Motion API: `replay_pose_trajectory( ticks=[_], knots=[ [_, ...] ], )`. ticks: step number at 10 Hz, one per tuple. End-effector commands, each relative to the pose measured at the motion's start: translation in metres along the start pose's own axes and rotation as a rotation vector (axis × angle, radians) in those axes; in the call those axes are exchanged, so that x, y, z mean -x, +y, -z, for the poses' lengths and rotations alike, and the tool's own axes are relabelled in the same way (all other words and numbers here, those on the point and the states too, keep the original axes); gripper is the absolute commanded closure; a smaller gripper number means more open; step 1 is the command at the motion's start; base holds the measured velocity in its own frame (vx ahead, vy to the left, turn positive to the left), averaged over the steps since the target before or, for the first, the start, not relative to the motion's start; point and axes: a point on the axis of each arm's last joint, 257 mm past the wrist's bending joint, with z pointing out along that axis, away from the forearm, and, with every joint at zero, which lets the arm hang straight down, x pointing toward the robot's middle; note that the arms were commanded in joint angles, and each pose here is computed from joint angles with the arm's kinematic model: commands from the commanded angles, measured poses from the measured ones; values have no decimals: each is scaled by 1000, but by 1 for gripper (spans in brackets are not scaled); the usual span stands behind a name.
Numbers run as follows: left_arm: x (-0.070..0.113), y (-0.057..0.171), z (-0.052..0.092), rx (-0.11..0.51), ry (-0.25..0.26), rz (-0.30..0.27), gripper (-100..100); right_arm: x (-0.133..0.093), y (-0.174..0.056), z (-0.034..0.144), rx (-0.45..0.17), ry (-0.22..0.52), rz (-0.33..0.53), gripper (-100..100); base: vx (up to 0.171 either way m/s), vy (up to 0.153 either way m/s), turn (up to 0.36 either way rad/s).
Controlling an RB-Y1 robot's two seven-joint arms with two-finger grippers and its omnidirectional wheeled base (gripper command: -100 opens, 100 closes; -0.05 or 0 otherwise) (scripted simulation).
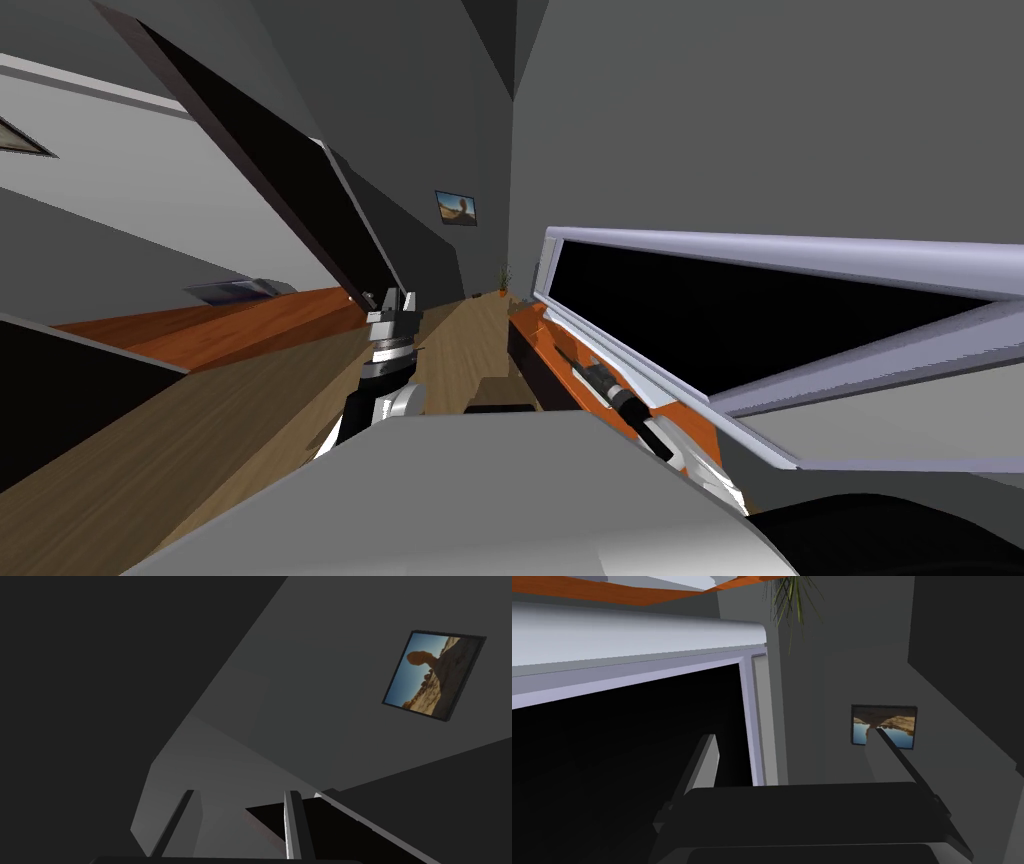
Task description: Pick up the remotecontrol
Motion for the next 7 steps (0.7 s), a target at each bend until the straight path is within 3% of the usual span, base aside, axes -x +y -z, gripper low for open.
replay_pose_trajectory(
  ticks=[1, 2, 5, 7],
  knots=[
    [0, 0, 0, 0, 0, 0, 0, -14, -7, 1, -10, 26, 0, -100, 29, 13, -4],
    [0, 0, 0, 0, 0, 0, 0, -17, -8, 2, -14, 32, -2, -100, 0, 0, 0],
    [0, 0, 0, 0, 0, 0, 0, -59, -18, 13, 9, 155, 91, -100, 70, 16, 73],
    [0, 0, 0, 0, 0, 0, 0, -73, -26, 21, -9, 184, 80, -100, 60, 19, 14]
  ],
)
